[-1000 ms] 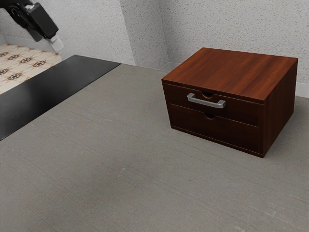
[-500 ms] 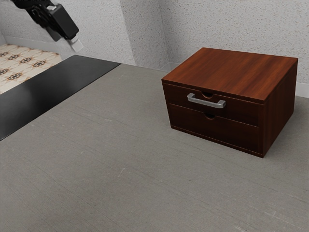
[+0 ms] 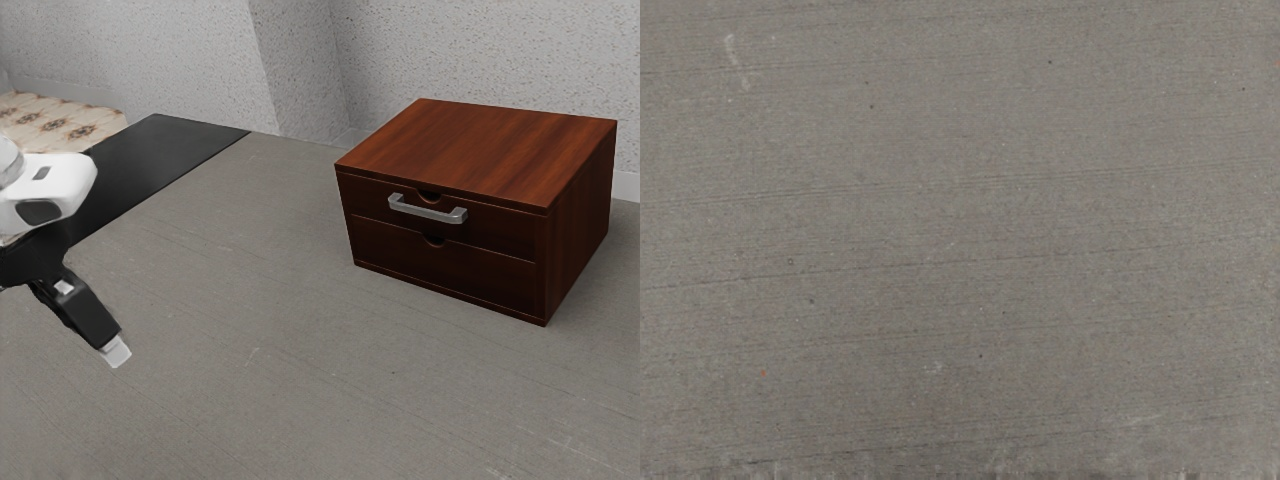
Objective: Pull the drawer handle with one arm to open the drawer
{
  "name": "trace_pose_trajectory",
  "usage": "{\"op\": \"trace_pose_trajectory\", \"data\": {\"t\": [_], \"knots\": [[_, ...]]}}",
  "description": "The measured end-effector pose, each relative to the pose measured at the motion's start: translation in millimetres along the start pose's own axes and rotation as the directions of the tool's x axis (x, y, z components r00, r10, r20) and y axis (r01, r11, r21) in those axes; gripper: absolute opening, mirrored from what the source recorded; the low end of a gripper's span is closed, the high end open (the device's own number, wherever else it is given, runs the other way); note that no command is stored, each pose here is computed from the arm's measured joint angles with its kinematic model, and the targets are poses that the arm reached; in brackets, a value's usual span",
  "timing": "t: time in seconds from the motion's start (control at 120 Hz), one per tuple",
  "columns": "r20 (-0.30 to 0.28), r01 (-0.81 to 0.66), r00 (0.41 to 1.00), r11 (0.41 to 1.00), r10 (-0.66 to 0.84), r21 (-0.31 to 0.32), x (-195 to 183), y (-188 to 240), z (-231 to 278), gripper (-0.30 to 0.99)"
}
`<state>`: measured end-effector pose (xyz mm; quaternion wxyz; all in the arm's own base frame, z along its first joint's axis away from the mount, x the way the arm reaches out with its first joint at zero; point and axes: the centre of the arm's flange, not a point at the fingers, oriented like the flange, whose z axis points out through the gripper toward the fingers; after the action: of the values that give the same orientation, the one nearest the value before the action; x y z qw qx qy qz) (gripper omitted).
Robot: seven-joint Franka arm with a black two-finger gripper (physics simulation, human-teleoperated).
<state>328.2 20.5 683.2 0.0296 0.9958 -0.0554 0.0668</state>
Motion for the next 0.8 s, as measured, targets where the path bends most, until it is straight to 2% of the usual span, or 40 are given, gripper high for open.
{"op": "trace_pose_trajectory", "data": {"t": [0.108, 0.233, 0.283, 0.342, 0.483, 0.683, 0.8], "knots": [[-0.006, -0.086, 0.996, 0.996, 0.086, -0.012, -7, 26, 8, 0.69], [-0.034, -0.334, 0.942, 0.942, 0.335, 0.024, -6, 43, 5, 0.69], [-0.031, -0.437, 0.898, 0.899, 0.438, 0.035, -4, 47, 5, 0.69], [-0.016, -0.53, 0.848, 0.848, 0.53, 0.017, 7, 44, 14, 0.69], [-0.043, -0.712, 0.7, 0.701, 0.713, 0.035, 18, 47, 0, 0.69], [-0.042, -0.867, 0.494, 0.496, 0.868, 0.056, 26, 54, -4, 0.69], [-0.001, -0.934, 0.354, 0.354, 0.935, 0.048, 64, 82, 17, 0.69]]}}
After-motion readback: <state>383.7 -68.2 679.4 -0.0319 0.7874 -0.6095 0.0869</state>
